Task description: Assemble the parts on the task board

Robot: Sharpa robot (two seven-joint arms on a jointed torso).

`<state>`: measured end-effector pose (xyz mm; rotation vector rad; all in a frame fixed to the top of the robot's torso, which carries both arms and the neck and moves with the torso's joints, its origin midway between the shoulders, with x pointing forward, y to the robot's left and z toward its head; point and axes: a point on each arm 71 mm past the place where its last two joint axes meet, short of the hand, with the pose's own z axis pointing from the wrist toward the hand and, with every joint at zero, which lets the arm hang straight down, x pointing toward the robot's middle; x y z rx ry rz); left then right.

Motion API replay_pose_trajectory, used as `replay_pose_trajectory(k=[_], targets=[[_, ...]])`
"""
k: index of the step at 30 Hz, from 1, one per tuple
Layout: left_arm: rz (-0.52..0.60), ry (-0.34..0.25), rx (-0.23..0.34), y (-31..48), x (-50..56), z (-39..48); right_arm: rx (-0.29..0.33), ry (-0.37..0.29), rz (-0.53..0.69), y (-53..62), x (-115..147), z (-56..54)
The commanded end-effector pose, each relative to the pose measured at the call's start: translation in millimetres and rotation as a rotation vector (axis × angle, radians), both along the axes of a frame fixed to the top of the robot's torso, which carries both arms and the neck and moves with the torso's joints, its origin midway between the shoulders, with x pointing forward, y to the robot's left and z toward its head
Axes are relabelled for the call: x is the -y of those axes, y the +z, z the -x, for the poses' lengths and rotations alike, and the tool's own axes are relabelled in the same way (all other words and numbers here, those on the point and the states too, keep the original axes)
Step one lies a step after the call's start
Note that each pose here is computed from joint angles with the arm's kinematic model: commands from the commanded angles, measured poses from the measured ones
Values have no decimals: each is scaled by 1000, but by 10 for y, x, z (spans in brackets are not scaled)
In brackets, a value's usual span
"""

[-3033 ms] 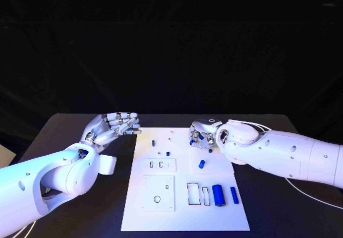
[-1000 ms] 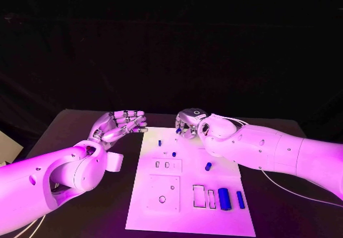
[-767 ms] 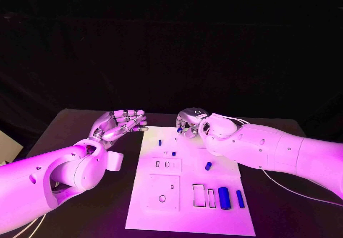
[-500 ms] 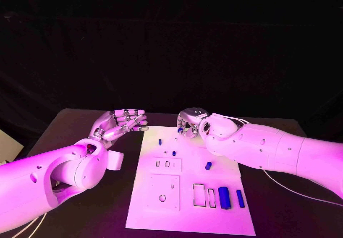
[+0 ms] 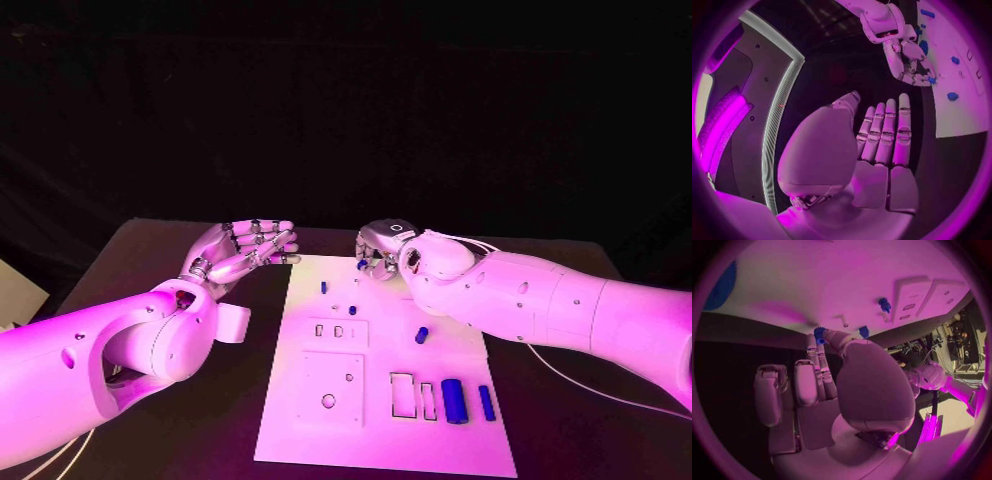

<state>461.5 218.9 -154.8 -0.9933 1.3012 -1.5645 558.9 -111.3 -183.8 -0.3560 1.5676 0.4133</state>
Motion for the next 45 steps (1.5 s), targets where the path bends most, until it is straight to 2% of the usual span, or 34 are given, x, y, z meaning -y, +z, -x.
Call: replay_pose_trajectory(k=[1, 13, 17, 23, 28, 31, 34, 36, 41, 45], targets=[[11, -20, 6, 26, 25, 1, 0, -2, 23, -12, 19, -23], [13, -25, 5, 37, 33, 1, 3, 11, 20, -10, 0, -22], [13, -25, 3, 36, 27, 0, 19, 17, 4, 6, 23, -4], [11, -20, 2, 32, 2, -8, 9, 17, -17, 22, 138, 52], [11, -16, 1, 30, -20, -13, 25, -8, -91, 147, 404, 133], [11, -13, 0, 28, -41, -15, 29, -46, -166, 252, 645, 166], [10, -10, -1, 27, -57, -16, 3, -102, -230, 311, 894, 175], [11, -9, -2, 23, -66, -20, -39, -156, -278, 325, 1112, 174], [11, -6, -6, 13, -79, -33, -147, -233, -322, 283, 1414, 172], [12, -7, -6, 10, -80, -37, -207, -271, -310, 239, 1547, 163]])
